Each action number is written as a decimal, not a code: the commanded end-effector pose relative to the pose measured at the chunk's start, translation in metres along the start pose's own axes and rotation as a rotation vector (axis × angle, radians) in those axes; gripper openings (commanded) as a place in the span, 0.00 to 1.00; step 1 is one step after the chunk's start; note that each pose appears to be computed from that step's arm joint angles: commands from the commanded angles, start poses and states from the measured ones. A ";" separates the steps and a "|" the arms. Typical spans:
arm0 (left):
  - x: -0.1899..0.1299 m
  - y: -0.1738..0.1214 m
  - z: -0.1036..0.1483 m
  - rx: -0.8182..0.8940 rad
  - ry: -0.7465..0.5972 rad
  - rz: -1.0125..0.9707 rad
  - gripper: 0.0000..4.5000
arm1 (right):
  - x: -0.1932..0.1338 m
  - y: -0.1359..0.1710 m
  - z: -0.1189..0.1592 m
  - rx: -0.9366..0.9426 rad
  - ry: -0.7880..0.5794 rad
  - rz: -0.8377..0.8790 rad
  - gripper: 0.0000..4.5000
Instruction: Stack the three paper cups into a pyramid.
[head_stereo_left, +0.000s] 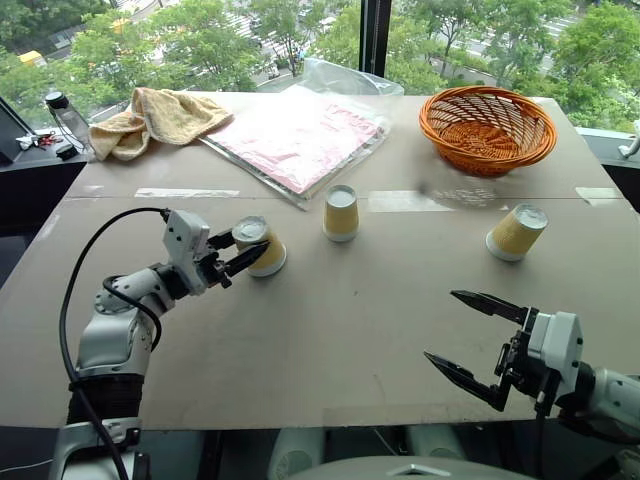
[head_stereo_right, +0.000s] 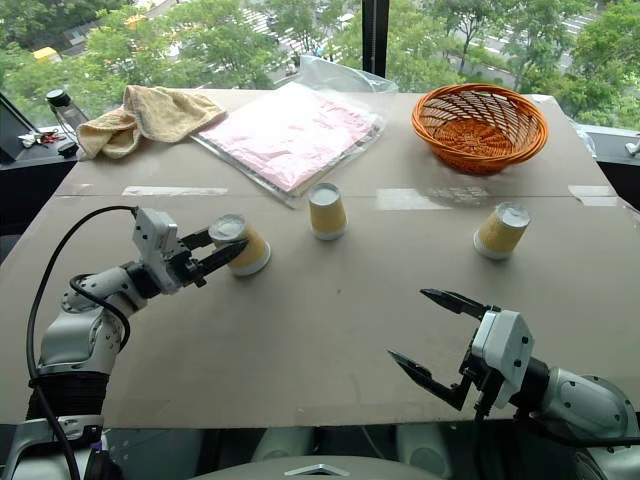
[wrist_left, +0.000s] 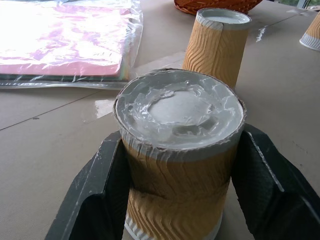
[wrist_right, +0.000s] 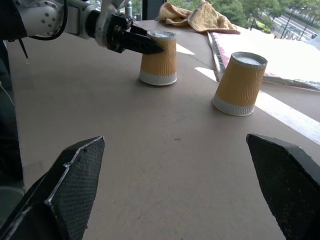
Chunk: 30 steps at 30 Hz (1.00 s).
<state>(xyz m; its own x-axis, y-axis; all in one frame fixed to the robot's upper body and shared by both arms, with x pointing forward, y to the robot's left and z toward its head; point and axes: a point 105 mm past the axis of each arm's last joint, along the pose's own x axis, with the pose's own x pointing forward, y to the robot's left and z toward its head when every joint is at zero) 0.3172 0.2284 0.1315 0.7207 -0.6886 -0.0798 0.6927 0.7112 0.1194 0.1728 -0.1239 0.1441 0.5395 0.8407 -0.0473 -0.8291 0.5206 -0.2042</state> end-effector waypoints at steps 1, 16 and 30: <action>0.009 -0.014 0.021 0.035 -0.055 -0.131 0.48 | -0.003 0.001 0.011 -0.047 -0.020 -0.033 1.00; 0.072 -0.080 0.019 0.048 -0.023 -0.451 0.48 | -0.032 0.005 -0.010 0.003 0.099 -0.237 1.00; 0.062 -0.077 0.013 0.029 -0.039 -0.458 0.99 | -0.029 0.000 -0.006 0.011 0.072 -0.274 1.00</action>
<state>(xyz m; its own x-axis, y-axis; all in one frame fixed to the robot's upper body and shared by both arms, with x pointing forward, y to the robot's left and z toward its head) 0.3071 0.1210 0.1172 0.3053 -0.9413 -0.1437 0.9518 0.2969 0.0773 0.1569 -0.1532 0.1280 0.7586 0.6436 -0.1015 -0.6497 0.7356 -0.1920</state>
